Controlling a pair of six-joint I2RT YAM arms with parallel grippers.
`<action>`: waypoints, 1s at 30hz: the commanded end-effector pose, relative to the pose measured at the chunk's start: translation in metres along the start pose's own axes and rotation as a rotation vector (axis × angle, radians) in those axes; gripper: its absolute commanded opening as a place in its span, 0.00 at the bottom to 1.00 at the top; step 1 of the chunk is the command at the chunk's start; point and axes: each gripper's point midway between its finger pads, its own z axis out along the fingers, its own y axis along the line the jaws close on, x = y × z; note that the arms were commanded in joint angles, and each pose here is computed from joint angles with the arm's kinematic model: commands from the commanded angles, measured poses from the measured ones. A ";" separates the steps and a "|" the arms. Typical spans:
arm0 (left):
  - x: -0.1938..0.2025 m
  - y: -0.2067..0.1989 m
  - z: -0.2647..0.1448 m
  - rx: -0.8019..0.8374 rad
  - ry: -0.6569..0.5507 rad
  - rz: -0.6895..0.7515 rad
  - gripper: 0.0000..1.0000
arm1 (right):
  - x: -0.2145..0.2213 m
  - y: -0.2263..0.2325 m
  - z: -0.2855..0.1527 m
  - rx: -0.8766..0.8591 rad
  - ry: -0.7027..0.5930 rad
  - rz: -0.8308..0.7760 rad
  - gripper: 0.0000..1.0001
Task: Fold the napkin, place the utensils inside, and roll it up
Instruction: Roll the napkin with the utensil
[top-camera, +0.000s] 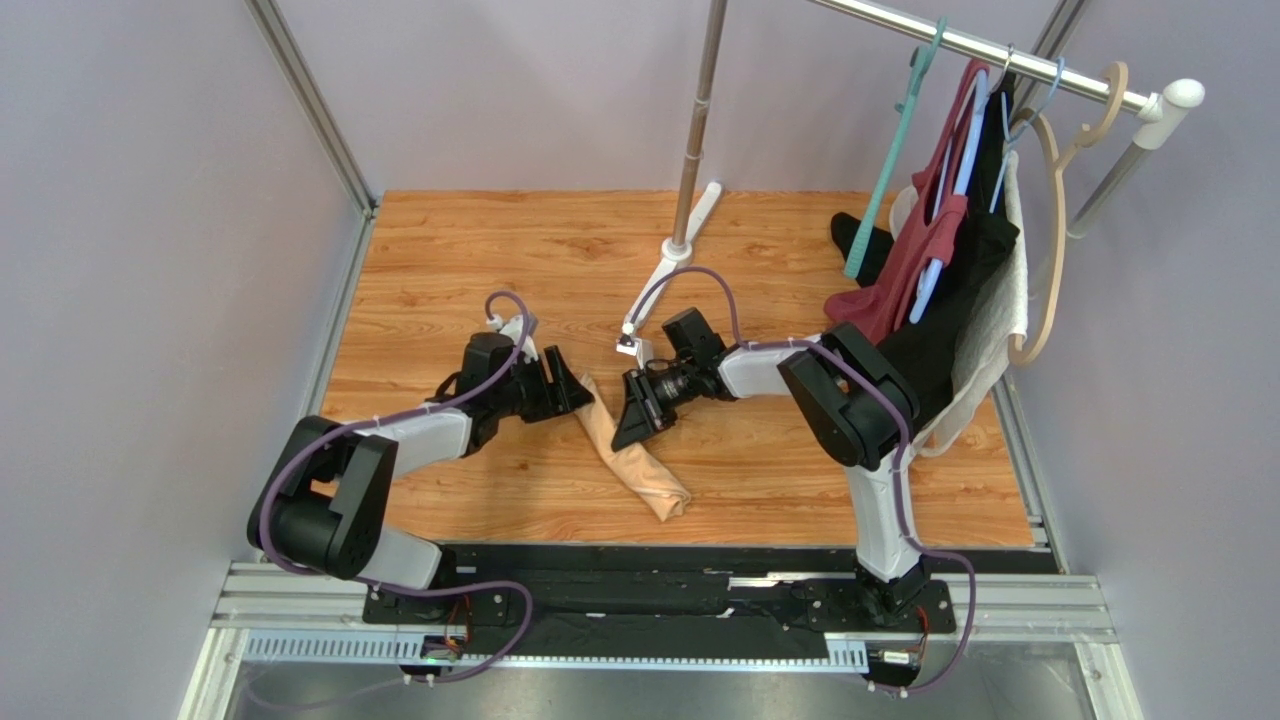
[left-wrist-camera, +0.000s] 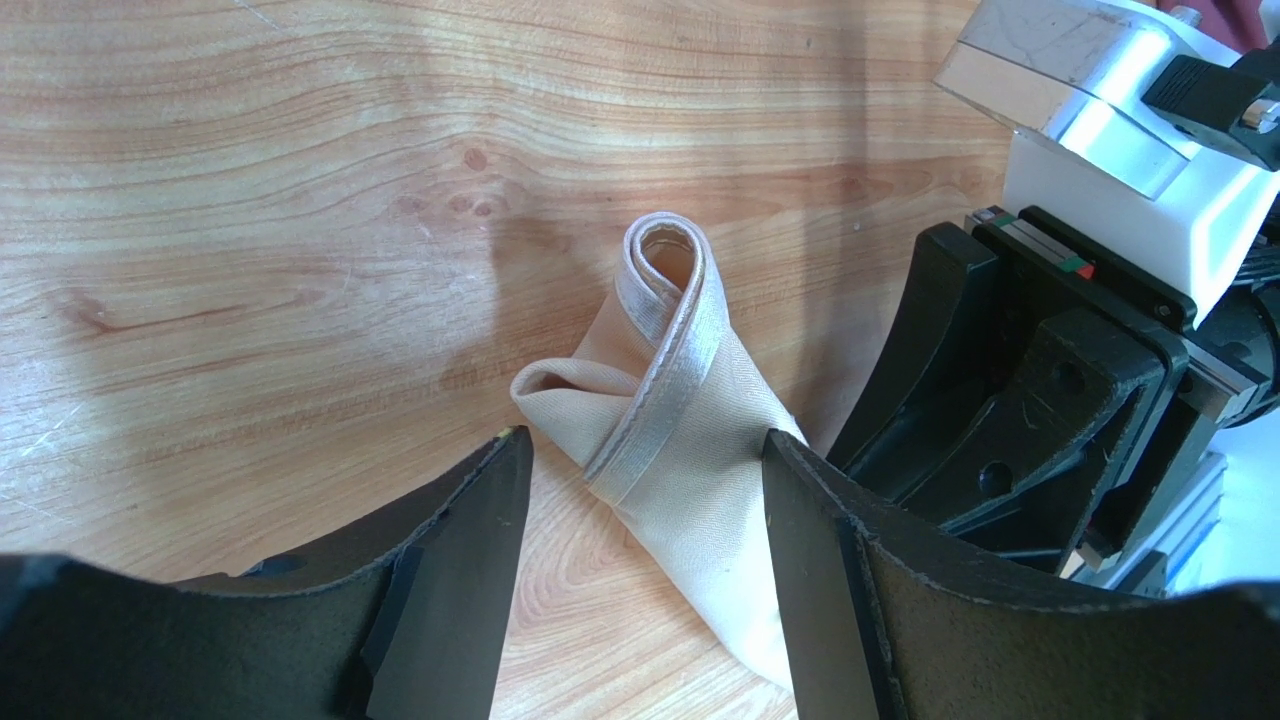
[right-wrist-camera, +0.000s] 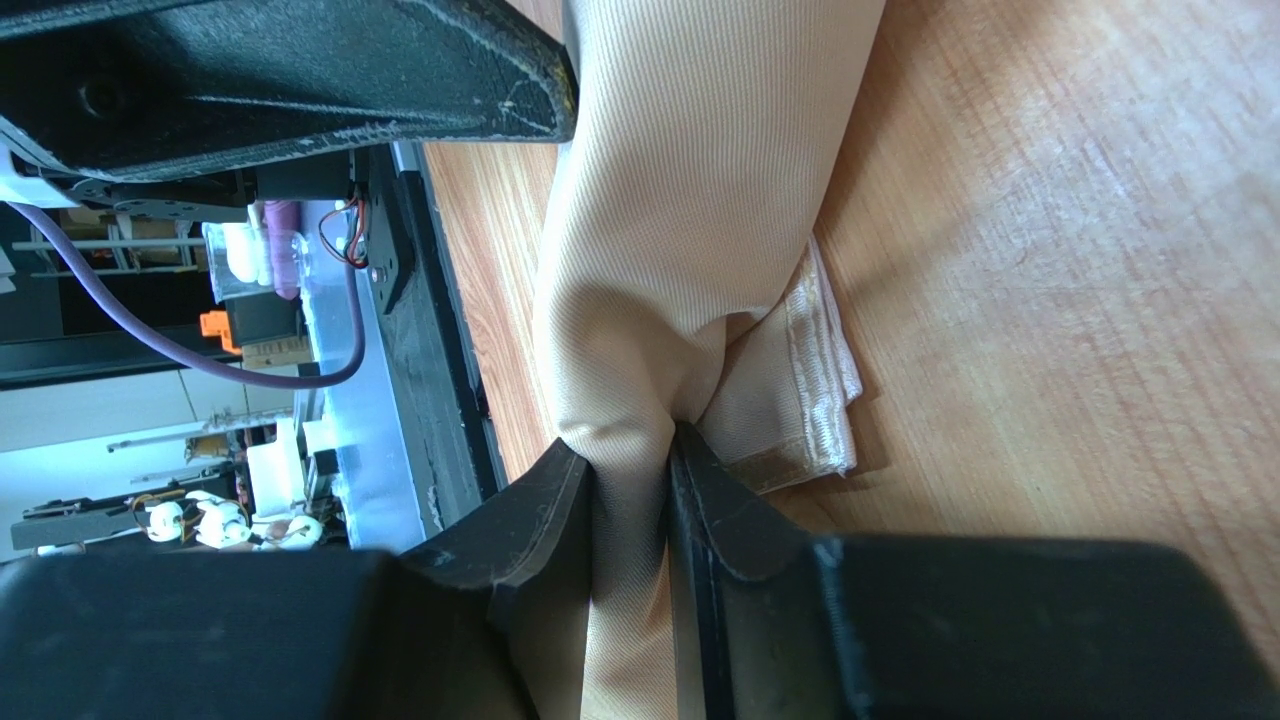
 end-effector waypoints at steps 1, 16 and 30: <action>-0.008 -0.008 0.000 0.039 -0.047 -0.006 0.67 | -0.007 -0.006 0.002 0.014 -0.009 -0.021 0.25; -0.017 -0.013 -0.009 0.094 -0.183 -0.080 0.68 | -0.005 -0.008 0.001 0.033 0.003 -0.014 0.25; -0.018 -0.019 0.007 0.139 -0.141 -0.076 0.65 | -0.003 -0.012 0.002 0.051 0.018 -0.006 0.25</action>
